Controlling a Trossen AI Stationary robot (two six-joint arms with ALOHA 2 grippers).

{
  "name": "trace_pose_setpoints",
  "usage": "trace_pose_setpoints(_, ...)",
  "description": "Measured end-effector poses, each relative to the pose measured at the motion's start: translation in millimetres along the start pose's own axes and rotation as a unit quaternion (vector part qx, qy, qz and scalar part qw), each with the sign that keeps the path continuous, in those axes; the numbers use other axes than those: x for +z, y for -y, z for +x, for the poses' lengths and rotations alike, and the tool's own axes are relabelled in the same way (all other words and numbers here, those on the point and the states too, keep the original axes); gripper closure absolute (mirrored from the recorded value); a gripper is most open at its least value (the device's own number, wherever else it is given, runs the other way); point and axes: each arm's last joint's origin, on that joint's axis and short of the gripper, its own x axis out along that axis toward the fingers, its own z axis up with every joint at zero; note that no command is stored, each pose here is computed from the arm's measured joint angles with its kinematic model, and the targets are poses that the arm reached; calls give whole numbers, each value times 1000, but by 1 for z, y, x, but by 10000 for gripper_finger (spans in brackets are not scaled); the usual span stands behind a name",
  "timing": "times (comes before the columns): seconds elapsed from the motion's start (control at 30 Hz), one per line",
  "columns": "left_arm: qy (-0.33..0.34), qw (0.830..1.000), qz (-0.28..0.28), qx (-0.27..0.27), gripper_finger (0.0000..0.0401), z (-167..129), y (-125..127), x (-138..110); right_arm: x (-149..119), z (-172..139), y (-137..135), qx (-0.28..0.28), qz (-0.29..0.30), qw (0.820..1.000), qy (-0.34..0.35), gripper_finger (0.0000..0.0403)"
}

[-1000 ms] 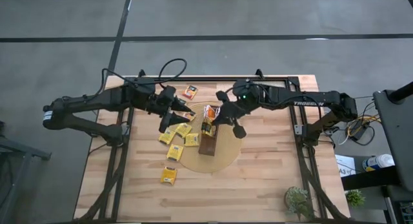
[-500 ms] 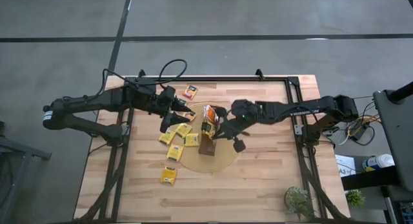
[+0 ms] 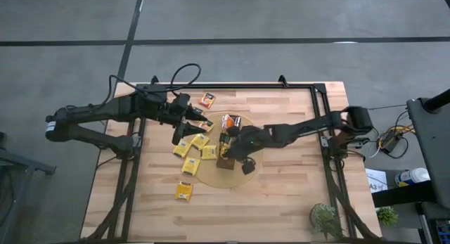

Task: Pick & Place Tea
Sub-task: Put the orange tea bag into the bottom section of the wooden organizer

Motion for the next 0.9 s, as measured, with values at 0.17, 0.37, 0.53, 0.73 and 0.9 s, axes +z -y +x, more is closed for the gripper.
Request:
trace_pose_setpoints(0.17,4,1000,-7,-1,167,-3,1,1,4,21,1,-15,-1,1000,-17,395)
trace_pose_setpoints(0.37,7,1000,-11,-2,167,-5,2,1,1,31,-3,-8,-1,999,-36,395)
trace_pose_setpoints(0.53,8,1000,-9,-2,167,-6,2,1,-3,32,-5,-6,-1,999,-44,395)
trace_pose_setpoints(0.73,9,1000,-9,-1,167,-6,2,1,-4,32,-5,-5,-15,999,-45,395)
trace_pose_setpoints(0.9,9,1000,-9,-1,167,-6,2,1,-8,33,-7,-1,-14,999,-52,394)
